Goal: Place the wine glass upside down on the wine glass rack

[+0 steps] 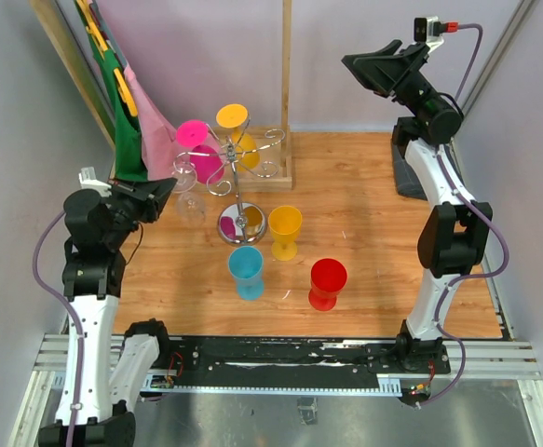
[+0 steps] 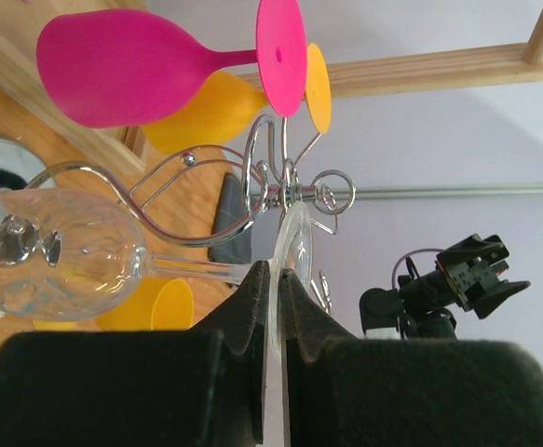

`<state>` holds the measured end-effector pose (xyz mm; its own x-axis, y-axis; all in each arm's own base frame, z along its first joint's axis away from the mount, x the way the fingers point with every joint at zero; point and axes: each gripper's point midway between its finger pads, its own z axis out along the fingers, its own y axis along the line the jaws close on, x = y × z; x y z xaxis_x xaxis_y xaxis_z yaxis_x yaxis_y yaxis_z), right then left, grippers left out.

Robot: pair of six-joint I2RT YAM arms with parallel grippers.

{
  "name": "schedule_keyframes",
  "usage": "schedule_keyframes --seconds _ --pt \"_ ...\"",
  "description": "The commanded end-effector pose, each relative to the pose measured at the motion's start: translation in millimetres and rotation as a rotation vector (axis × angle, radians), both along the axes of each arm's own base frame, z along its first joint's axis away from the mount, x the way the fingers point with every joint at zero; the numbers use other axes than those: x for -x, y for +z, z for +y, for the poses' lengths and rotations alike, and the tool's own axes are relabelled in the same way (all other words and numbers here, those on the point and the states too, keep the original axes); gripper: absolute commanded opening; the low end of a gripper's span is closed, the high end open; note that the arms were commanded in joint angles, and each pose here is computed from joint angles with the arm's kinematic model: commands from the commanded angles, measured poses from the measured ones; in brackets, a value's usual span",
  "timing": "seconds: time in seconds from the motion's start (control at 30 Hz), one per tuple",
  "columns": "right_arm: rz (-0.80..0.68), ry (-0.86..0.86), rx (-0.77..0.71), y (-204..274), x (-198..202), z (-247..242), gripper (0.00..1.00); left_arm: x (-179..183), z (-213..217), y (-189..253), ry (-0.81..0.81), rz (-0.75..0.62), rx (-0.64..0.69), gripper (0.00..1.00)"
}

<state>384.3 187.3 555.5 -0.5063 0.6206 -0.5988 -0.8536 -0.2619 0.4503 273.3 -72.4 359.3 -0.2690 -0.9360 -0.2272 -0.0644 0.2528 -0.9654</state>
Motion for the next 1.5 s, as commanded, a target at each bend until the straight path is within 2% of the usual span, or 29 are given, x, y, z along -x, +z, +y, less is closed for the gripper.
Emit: schedule_keyframes --seconds 0.0,0.7,1.47 --pt "-0.101 -0.032 -0.007 14 22 -9 0.54 -2 -9 30 -0.059 -0.121 -0.025 0.0" --pt "-0.068 -0.036 -0.011 4 10 -11 0.54 -28 -35 45 -0.224 -0.162 -0.072 0.0" --pt "-0.066 -0.042 0.003 0 10 -10 0.53 -60 -25 57 -0.15 -0.17 -0.06 0.0"
